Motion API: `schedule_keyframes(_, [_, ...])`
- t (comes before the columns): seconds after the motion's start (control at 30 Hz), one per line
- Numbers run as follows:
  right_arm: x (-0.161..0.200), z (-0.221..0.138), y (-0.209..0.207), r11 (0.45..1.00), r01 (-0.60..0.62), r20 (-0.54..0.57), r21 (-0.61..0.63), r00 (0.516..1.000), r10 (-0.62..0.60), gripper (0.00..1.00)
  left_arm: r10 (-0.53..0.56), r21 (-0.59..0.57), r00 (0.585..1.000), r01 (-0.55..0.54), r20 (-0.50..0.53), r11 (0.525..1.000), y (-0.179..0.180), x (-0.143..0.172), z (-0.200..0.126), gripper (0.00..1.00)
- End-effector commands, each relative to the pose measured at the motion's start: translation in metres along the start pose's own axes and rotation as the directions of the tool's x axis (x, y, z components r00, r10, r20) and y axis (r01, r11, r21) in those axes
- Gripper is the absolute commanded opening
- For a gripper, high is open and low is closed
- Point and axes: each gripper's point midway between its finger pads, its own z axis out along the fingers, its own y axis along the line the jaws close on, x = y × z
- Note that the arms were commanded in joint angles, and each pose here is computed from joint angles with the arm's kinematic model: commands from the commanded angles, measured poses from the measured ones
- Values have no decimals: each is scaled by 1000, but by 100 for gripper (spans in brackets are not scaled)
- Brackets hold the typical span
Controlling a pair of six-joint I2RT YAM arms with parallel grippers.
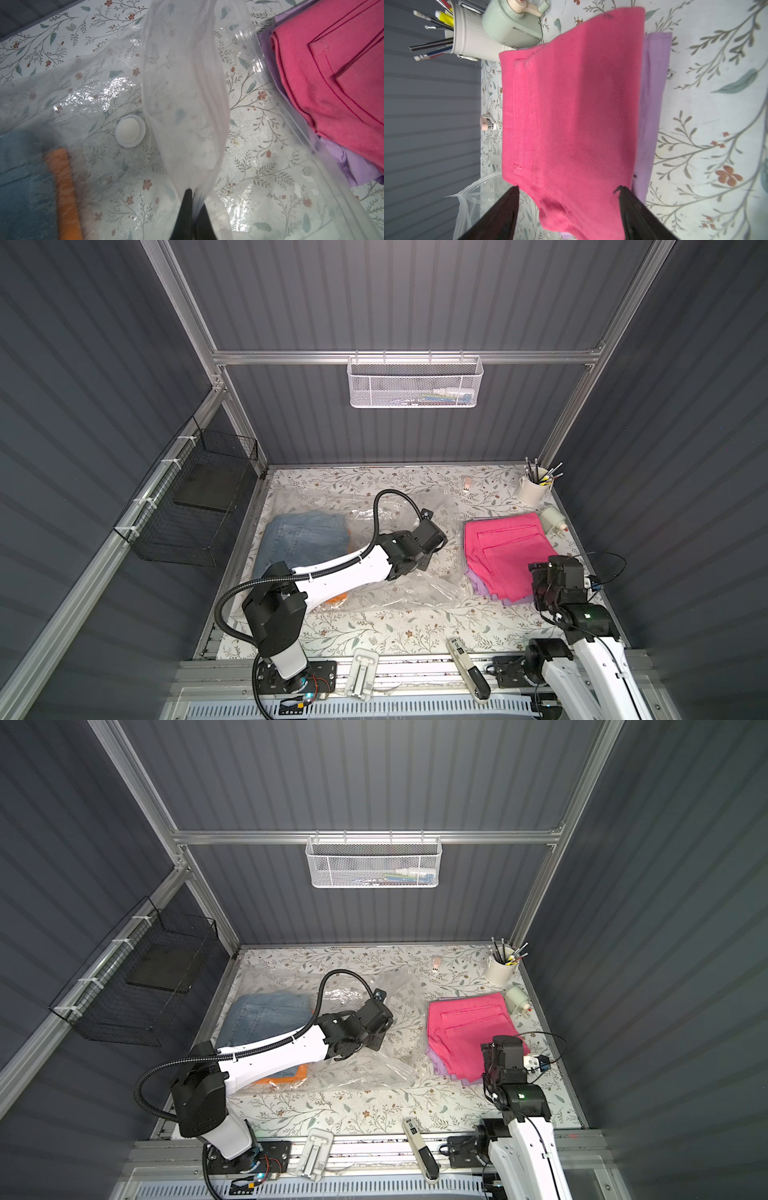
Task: Take the trousers out of the vacuum bag
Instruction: Place the trousers at the center of the board.
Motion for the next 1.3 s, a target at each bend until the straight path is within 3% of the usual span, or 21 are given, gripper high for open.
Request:
schedule_keyframes(0.0, [-5, -10, 5, 1000, 23, 13, -11, 1000, -23, 76, 5, -5, 1000, -5, 2, 1000, 3, -3, 0, 0])
schedule_keyframes(0.2, [6, -5, 51, 966, 166, -21, -200, 985, -174, 73, 5, -5, 1000, -5, 17, 1000, 3, -8, -2, 0])
schedule_keyframes(0.43, [28, 17, 67, 931, 242, -93, -274, 957, -276, 67, 12, -8, 999, -12, 30, 1000, 1, -16, -3, 0])
schedule_keyframes(0.9, [58, 66, -20, 977, 182, -203, -109, 958, -201, 62, 41, -36, 996, -39, 75, 999, 4, -46, -18, 0])
schedule_keyframes(1.13, [64, 39, 38, 918, 268, -235, -293, 910, -341, 67, 61, -41, 996, -58, 67, 997, 4, -49, -14, 0])
schedule_keyframes(1.27, [85, 27, 66, 876, 316, -338, -365, 832, -441, 67, 63, -37, 996, -60, 64, 997, 2, -48, -12, 0])
